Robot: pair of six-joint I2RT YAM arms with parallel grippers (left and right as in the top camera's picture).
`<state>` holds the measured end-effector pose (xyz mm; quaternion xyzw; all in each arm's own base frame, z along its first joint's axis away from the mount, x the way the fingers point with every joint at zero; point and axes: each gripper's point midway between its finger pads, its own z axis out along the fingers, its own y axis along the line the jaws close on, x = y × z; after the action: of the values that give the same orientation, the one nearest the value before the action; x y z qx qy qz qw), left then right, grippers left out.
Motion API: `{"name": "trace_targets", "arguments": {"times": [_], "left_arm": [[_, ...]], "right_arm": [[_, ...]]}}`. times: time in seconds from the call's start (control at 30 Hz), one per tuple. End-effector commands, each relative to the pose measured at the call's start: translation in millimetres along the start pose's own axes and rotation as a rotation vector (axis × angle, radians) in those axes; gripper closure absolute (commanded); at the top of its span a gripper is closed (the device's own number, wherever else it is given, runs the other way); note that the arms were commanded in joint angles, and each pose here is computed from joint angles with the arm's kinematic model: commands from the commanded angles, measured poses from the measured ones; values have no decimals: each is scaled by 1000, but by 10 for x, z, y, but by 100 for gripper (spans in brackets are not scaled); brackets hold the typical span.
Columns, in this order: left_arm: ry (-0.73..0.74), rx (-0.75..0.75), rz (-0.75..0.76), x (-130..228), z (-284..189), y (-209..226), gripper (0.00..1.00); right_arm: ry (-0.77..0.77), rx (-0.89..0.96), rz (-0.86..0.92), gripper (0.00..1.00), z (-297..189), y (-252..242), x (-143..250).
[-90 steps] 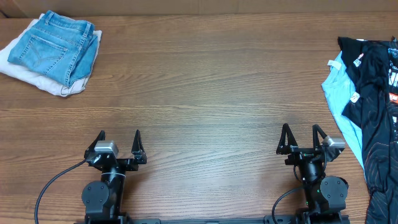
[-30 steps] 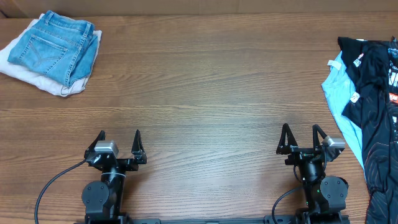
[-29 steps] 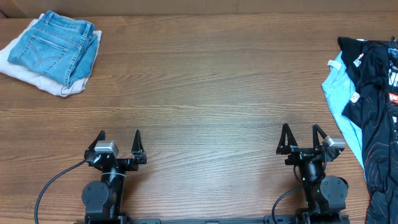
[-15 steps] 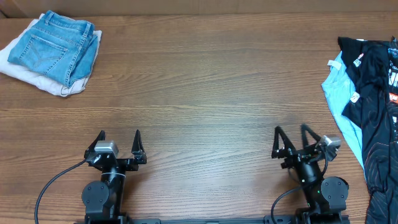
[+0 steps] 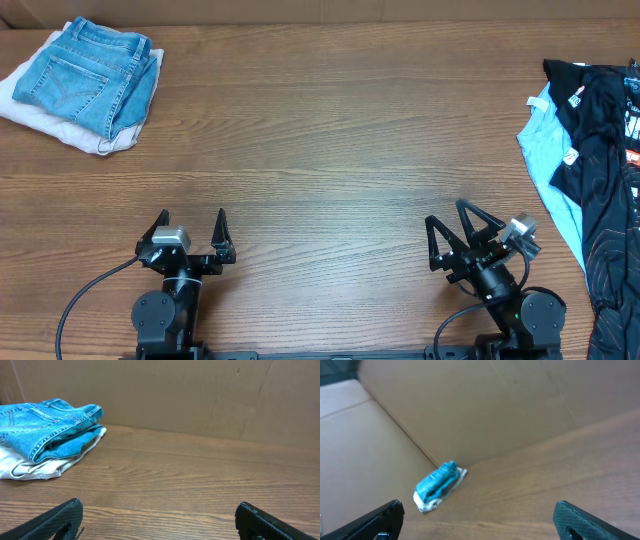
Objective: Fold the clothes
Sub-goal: 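Reach the right gripper to the black jersey pile at right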
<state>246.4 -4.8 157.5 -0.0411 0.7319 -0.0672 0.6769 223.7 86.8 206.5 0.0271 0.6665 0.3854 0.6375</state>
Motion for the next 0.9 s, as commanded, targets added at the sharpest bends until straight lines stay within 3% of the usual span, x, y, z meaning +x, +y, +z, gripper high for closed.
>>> {"name": "trace_targets", "arguments": {"times": [0.0,0.2,0.37,0.63,0.87], "left_arm": [[-3,-1,23,4,-2,-1,0],[-3,-1,23,4,-2,-1,0],[-3,-1,23,4,-2,-1,0],[-3,-1,23,4,-2,-2,0],[-3,-1,23,4,-2,-2,0]], "right_arm": [[-64,-35,-79,0,-35,201,-271],[-165,125,-230,0,-43,279,-920],[-113,365,-320,0,160,32,-1330],[151,905,-298,0,529,-1105,-1706],[465,1234,-96,0,462,-2445,-1749]]}}
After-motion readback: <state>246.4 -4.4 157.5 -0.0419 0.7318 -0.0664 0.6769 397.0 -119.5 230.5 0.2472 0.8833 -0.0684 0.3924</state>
